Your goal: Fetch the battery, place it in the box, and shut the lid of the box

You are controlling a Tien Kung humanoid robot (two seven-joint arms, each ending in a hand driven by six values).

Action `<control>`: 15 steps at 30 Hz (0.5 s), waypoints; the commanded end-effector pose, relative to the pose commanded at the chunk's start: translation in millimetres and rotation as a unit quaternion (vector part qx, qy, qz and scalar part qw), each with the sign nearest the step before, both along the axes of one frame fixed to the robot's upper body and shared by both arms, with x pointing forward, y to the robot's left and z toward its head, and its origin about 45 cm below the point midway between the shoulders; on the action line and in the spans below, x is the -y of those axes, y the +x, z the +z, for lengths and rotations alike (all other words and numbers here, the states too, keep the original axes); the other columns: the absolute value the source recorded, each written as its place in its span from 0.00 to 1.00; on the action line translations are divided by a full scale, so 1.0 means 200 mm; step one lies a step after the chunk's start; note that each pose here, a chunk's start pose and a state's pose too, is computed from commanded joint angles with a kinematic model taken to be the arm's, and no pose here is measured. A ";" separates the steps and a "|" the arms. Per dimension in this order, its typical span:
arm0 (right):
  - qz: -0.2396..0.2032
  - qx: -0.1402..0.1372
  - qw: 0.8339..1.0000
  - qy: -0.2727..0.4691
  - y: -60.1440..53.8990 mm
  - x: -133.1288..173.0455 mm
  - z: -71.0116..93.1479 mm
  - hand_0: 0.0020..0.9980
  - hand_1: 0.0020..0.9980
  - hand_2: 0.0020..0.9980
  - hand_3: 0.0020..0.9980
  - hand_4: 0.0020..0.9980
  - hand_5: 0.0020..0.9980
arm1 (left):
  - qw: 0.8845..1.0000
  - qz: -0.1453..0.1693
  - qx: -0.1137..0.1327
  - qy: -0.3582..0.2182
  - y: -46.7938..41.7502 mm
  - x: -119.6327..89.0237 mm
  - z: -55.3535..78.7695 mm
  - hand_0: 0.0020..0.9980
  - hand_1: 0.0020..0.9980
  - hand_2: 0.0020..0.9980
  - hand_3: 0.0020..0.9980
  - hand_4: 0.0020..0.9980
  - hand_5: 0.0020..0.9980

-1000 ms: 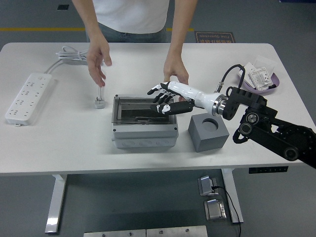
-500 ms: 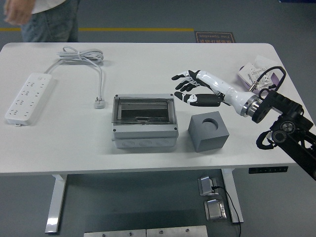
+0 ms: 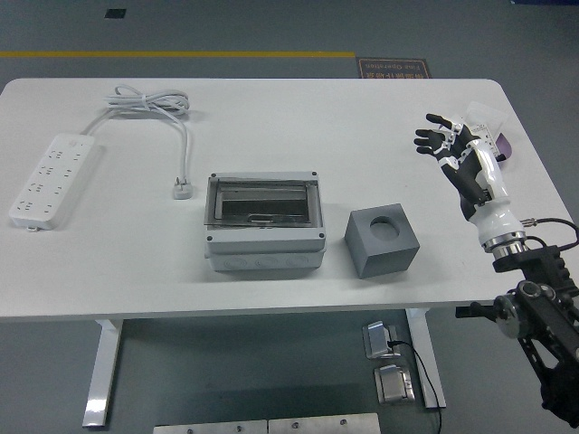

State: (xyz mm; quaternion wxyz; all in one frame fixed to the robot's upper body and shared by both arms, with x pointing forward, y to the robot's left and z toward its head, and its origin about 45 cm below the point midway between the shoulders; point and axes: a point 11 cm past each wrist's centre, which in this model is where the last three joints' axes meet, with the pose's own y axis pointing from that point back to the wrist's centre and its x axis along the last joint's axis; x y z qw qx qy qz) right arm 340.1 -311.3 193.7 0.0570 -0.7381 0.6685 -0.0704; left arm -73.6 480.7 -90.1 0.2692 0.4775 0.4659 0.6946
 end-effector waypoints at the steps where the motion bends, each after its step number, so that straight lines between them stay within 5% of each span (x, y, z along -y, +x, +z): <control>1: 0.000 -0.003 1.000 0.009 -0.01 0.00 -0.01 0.68 0.64 0.66 0.75 0.77 0.59 | 1.000 0.000 0.001 0.000 0.002 0.00 0.00 0.65 0.71 0.67 0.69 0.69 0.18; 3: -0.001 -0.009 1.000 0.026 -0.01 0.00 -0.03 0.68 0.64 0.66 0.75 0.77 0.59 | 1.000 0.000 0.001 0.001 0.007 -0.01 0.00 0.65 0.71 0.67 0.69 0.69 0.18; 4: -0.001 -0.011 0.999 0.034 -0.01 0.01 -0.04 0.68 0.63 0.65 0.71 0.82 0.67 | 1.000 0.000 0.002 0.002 0.009 -0.01 0.00 0.65 0.71 0.67 0.69 0.70 0.18; 15: 0.006 -0.017 0.999 0.038 0.00 0.02 -0.04 0.68 0.63 0.65 0.71 0.85 0.69 | 1.000 -0.002 0.006 0.010 0.035 -0.06 0.03 0.65 0.71 0.67 0.69 0.70 0.18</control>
